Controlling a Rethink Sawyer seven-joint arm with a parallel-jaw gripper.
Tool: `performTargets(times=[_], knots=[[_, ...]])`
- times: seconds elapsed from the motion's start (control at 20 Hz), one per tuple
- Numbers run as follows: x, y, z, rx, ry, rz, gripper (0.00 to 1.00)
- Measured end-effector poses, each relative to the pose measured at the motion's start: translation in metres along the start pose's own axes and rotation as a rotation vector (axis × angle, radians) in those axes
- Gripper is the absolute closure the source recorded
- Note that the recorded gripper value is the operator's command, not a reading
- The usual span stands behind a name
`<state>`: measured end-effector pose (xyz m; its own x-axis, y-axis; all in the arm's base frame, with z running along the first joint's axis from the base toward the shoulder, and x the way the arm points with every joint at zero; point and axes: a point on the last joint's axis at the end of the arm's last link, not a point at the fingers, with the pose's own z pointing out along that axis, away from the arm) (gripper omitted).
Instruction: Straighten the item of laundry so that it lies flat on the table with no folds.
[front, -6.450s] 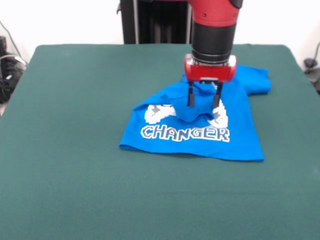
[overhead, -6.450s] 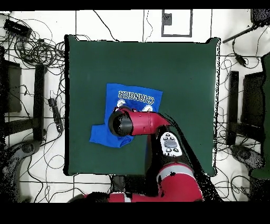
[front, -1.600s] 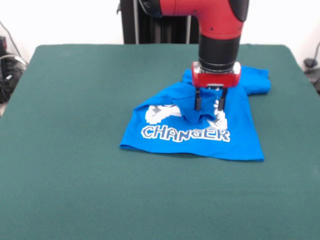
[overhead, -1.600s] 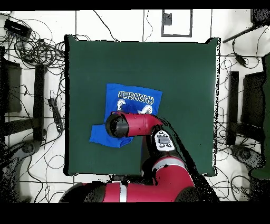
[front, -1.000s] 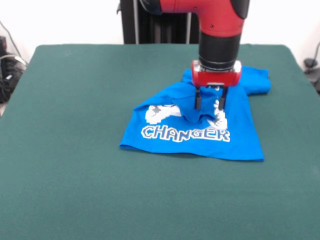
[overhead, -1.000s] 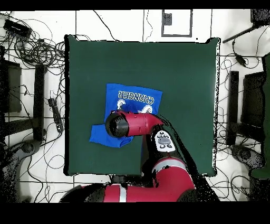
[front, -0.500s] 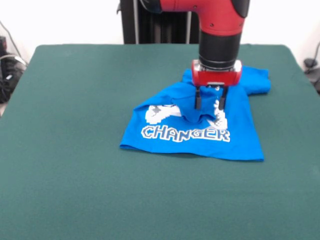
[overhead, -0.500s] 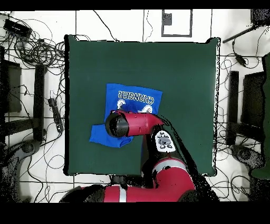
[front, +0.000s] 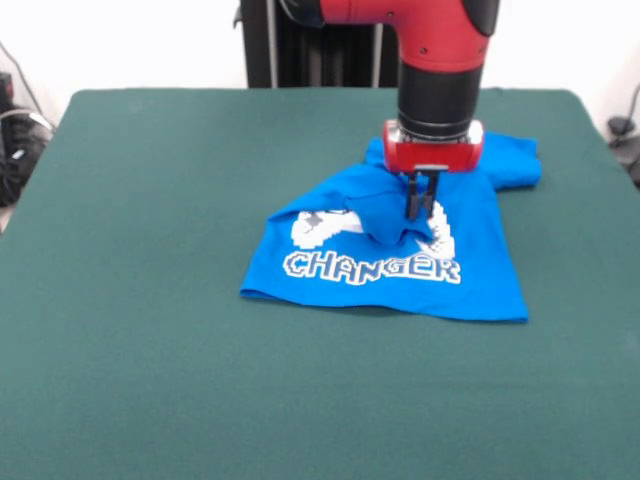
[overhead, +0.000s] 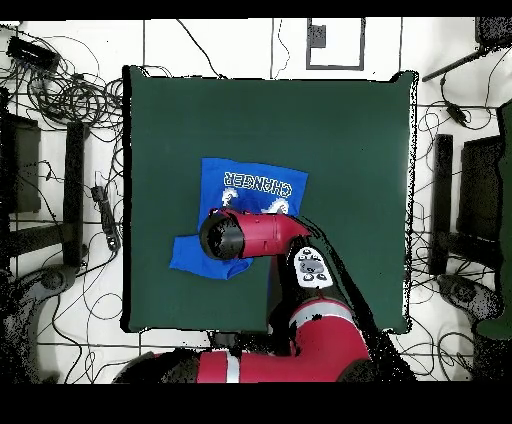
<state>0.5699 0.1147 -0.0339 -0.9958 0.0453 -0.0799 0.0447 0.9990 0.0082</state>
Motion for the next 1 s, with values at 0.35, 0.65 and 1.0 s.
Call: performTargets(times=[0.35, 0.65, 1.0], knots=[[0.0001, 0.0002, 0.0002, 0.000, 0.000, 0.000, 1.00], [0.0001, 0.0002, 0.0002, 0.000, 0.000, 0.000, 1.00], [-0.0012, -0.0001, -0.0023, 0.000, -0.003, 0.000, 1.00]])
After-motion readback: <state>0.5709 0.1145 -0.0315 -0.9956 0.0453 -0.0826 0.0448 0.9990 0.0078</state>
